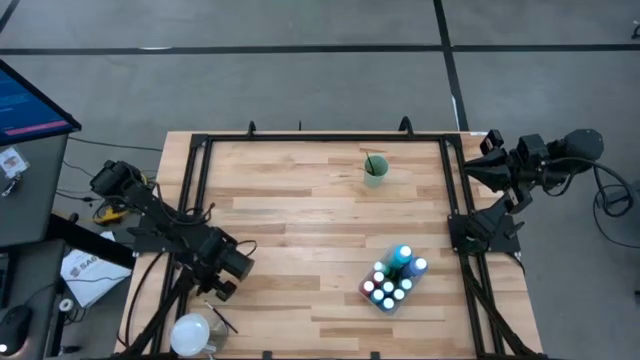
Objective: Pick & Place Paint Supplies
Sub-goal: Put the black paint brush into the green cup
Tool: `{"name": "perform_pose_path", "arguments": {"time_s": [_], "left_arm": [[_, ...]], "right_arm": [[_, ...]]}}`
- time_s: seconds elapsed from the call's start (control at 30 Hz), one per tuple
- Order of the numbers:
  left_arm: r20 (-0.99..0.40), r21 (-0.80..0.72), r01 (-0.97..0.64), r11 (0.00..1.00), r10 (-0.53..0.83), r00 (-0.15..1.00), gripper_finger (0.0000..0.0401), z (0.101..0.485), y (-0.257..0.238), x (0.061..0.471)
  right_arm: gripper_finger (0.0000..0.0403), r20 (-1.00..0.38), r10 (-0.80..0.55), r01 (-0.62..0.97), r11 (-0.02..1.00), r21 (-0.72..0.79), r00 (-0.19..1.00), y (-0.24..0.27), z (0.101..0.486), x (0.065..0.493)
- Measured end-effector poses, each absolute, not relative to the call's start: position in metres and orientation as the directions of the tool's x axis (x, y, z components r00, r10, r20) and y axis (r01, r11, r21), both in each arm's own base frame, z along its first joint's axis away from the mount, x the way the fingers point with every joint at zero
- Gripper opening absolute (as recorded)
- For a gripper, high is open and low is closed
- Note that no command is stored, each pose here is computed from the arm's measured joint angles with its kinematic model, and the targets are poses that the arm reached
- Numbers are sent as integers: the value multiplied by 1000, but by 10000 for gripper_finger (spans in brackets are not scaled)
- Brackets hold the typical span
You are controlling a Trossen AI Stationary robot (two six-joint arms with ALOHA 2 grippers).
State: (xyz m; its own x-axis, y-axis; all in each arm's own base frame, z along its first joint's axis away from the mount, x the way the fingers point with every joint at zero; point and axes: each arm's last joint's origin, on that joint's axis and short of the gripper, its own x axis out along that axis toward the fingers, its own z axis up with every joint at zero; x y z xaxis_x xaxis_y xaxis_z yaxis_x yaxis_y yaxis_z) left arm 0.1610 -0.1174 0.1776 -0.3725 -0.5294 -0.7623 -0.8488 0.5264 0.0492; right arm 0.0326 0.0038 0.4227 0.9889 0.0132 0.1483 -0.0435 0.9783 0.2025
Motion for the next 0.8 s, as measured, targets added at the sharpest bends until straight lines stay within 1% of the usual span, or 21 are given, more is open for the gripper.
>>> {"name": "perform_pose_path", "arguments": {"time_s": [0.2,0.33,0.53,0.67,0.8], "left_arm": [[-780,-55,-852,521,-555,-288,0,177,-141,163],[-787,-45,-836,546,-535,-307,0,176,-148,158],[-844,-74,-841,535,-483,-233,0,172,-144,162],[-862,-263,-806,530,-504,-51,0,180,-143,175],[-831,-511,-685,520,-503,238,0,204,-138,184]], "right_arm": [[49,151,13,-44,978,204,988,4,423,33],[49,143,14,-42,980,196,990,4,422,33],[49,142,14,-41,982,184,990,4,422,33],[49,142,14,-40,982,183,990,4,422,33],[49,142,15,-41,982,183,990,4,422,33]]}}
